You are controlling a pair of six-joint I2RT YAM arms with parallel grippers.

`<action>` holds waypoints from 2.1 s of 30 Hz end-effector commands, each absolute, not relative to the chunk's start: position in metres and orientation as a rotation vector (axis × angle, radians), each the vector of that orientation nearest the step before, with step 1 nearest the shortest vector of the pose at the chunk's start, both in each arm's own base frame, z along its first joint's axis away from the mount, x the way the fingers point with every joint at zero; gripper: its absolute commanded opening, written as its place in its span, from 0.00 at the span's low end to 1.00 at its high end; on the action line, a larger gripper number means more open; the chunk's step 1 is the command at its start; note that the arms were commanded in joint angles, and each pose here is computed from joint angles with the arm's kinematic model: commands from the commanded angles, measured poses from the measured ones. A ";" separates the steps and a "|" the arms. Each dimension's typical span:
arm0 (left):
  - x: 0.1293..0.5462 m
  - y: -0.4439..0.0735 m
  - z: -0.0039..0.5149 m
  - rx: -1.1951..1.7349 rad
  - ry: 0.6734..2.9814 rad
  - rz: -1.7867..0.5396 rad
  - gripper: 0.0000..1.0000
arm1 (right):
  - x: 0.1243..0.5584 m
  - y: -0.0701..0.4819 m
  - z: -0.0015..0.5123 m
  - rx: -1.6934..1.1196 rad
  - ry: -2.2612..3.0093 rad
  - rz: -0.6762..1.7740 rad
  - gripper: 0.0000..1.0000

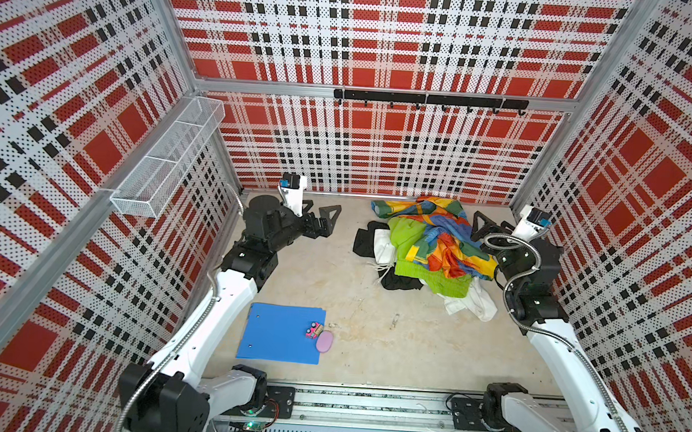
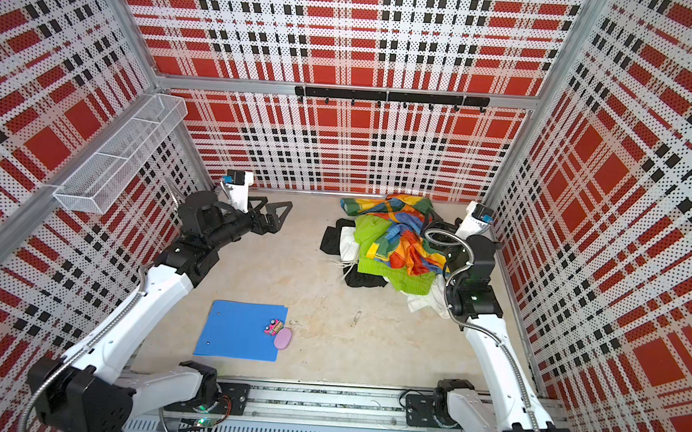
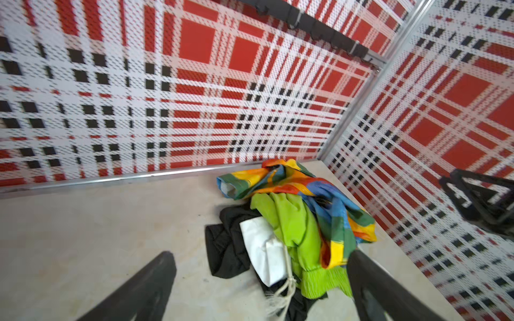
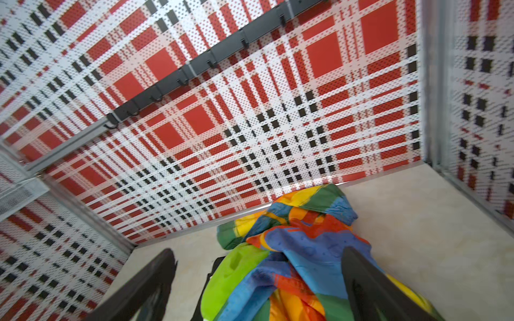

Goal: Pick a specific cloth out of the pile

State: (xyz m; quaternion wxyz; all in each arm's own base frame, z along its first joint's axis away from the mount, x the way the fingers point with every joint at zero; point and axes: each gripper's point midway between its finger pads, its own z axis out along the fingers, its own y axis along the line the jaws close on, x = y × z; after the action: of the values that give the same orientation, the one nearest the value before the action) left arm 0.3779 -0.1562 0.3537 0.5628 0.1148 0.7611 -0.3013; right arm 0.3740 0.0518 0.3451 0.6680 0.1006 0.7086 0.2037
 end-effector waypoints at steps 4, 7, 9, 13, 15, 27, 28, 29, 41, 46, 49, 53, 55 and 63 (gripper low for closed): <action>0.361 -0.171 0.327 0.404 1.896 -0.825 0.99 | 0.383 0.101 0.357 0.115 1.653 0.413 1.00; 0.358 -0.162 0.325 0.370 1.878 -0.835 0.99 | 0.389 0.122 0.349 0.076 1.711 0.354 1.00; 0.356 -0.155 0.327 0.366 1.881 -0.787 0.99 | 0.393 0.138 0.344 0.040 1.743 0.351 1.00; 0.345 -0.141 0.330 0.333 1.882 -0.698 0.99 | 0.399 0.171 0.331 -0.033 1.799 0.345 0.95; 0.338 -0.137 0.328 0.310 1.880 -0.675 0.99 | 0.403 0.185 0.323 -0.064 1.829 0.346 0.89; 0.323 -0.148 0.291 0.185 1.832 -0.727 0.99 | 0.423 0.257 0.231 -0.229 2.123 0.387 0.58; 0.323 -0.148 0.288 0.182 1.826 -0.726 0.99 | 0.425 0.262 0.222 -0.243 2.146 0.386 0.58; 0.323 -0.147 0.285 0.156 1.828 -0.736 0.99 | 0.425 0.266 0.217 -0.251 2.156 0.384 0.57; 0.317 -0.142 0.257 0.111 1.814 -0.756 0.99 | 0.444 0.298 0.170 -0.258 2.258 0.328 0.46; 0.318 -0.141 0.266 0.112 1.796 -0.751 0.99 | 0.454 0.318 0.161 -0.286 2.279 0.301 0.50; 0.316 -0.139 0.269 0.107 1.785 -0.743 0.99 | 0.463 0.324 0.147 -0.296 2.311 0.258 0.52; 0.315 -0.133 0.268 0.080 1.790 -0.721 0.99 | 0.465 0.328 0.133 -0.313 2.327 0.219 0.56; 0.315 -0.131 0.266 0.067 1.793 -0.717 0.99 | 0.467 0.323 0.124 -0.311 2.341 0.162 0.58; 0.314 -0.131 0.255 0.067 1.814 -0.725 0.99 | 0.463 0.281 0.111 -0.277 2.352 -0.088 0.73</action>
State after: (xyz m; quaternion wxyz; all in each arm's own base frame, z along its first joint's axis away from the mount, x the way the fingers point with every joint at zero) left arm 0.3136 -0.1340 0.2536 0.5516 0.0324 0.7745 -0.3081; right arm 0.4598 0.2979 0.0949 0.3495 -0.1182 0.9294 0.0055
